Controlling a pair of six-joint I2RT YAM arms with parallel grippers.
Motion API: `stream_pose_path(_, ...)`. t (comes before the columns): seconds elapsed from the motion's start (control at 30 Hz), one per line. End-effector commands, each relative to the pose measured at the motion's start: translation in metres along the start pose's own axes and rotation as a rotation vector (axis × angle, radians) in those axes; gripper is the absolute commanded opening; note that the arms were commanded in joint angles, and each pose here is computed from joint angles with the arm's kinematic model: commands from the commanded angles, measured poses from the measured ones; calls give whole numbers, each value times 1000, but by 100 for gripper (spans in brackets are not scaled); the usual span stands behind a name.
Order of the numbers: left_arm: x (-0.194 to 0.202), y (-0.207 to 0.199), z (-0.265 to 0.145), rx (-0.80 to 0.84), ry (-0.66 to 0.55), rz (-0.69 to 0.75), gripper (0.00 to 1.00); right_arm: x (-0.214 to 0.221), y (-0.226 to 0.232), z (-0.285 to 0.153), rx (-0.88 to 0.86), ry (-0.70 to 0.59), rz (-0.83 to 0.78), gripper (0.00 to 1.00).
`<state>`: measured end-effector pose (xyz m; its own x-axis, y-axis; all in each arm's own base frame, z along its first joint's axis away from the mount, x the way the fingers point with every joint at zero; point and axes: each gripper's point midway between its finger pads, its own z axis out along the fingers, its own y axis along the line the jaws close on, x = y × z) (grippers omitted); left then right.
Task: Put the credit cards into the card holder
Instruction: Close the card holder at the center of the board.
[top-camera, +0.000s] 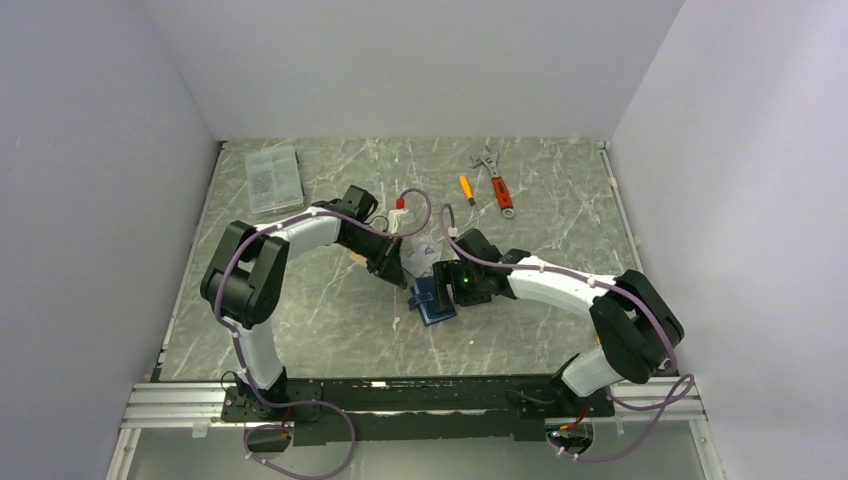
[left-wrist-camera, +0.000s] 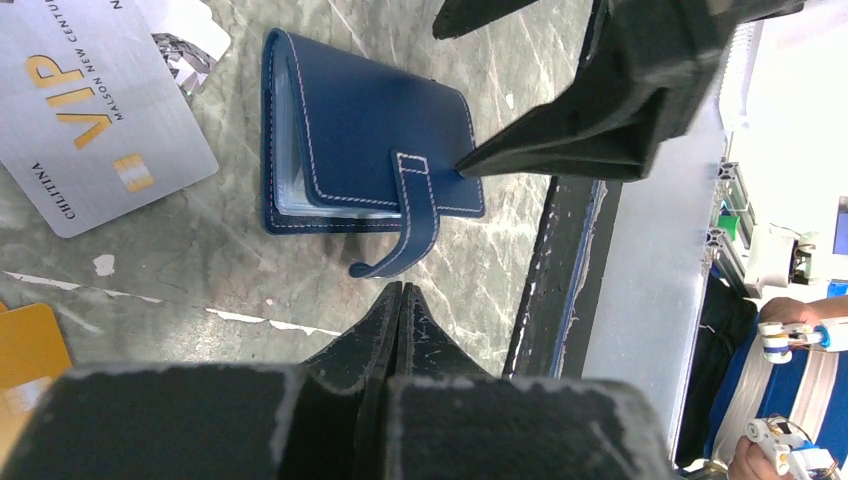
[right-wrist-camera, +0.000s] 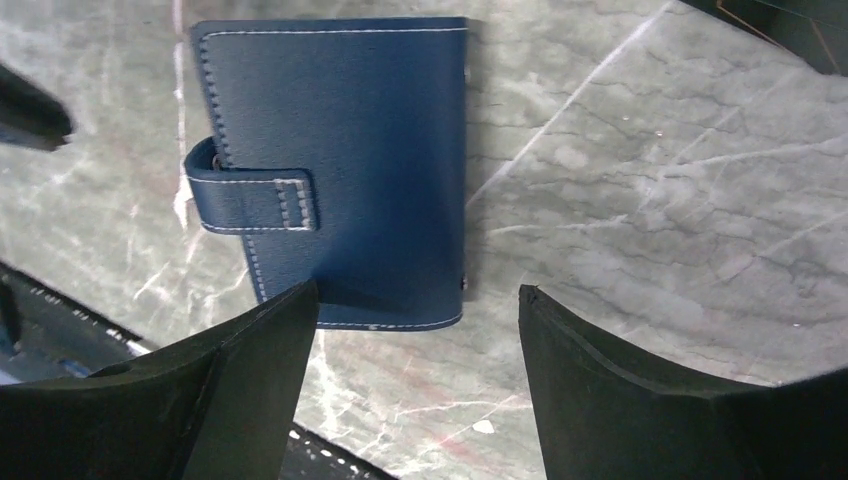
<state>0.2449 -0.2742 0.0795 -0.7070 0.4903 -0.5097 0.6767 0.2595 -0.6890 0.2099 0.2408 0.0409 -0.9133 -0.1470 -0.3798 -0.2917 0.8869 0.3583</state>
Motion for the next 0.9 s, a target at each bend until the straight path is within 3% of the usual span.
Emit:
stream_pose_path(0.0,-14,-8,-7,-4,-32,66,0,-15,-10,7,83,-59,26,78)
stream_pose_path(0.1,-12,-7,-8,-5,-26,63,0,-15,-9,16,74,-54,25,81)
stream_pose_path(0.27,-28,-1,0,-59,-36,101,0,-7,-4,30,16,-33,43,79)
stream_pose_path(0.43,-34,5,18,-114,10,135,0,5,-4,36,-14,-20,78,66)
stream_pose_path(0.7,2,27,39,-223,163,159,0,23,-16,41,-98,10,172,43)
stream_pose_path(0.87,24,37,38,-298,240,198,0,17,-14,39,-215,11,221,40)
